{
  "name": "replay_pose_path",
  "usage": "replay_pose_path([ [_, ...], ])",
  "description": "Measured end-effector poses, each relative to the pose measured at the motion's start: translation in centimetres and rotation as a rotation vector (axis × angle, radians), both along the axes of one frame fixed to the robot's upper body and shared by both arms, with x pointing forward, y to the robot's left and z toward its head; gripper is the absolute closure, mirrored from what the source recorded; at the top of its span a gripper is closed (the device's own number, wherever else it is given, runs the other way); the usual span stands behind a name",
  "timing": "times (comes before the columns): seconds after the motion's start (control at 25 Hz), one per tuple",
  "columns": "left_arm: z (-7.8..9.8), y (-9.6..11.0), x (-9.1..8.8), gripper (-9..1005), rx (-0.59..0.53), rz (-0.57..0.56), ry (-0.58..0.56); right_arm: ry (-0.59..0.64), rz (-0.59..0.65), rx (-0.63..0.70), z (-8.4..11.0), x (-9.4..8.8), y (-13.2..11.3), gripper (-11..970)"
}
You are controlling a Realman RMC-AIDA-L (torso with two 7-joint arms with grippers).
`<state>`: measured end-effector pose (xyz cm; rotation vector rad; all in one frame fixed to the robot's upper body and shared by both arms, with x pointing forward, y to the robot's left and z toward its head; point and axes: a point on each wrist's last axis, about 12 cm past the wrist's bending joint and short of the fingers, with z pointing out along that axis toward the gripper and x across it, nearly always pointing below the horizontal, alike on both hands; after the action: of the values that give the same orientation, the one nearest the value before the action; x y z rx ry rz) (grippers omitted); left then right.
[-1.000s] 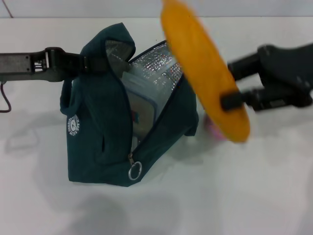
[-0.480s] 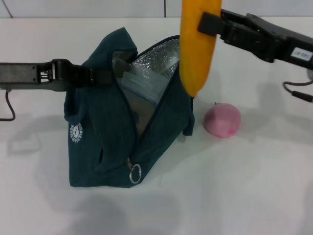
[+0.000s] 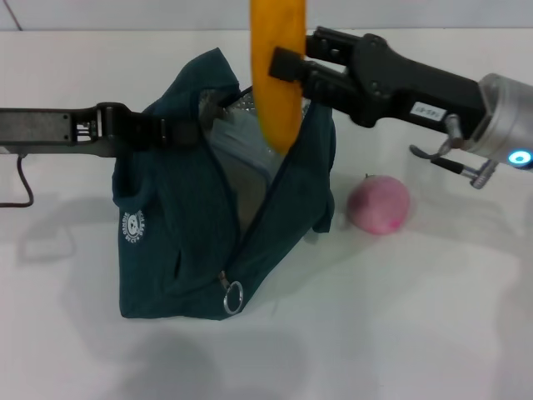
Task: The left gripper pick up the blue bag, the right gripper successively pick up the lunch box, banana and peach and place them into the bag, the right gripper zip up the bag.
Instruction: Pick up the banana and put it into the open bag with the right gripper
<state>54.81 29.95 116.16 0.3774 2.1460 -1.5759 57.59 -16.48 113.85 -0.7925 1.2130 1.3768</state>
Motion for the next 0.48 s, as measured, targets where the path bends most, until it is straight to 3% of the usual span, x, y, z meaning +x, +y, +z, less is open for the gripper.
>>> replay_pose_path([
  [0.48,0.1,-0.3,0.2,951,-0.004,-0.004,-0.013,-0.025,0.005,-0.067,-0.8,0.0,1.7,552],
])
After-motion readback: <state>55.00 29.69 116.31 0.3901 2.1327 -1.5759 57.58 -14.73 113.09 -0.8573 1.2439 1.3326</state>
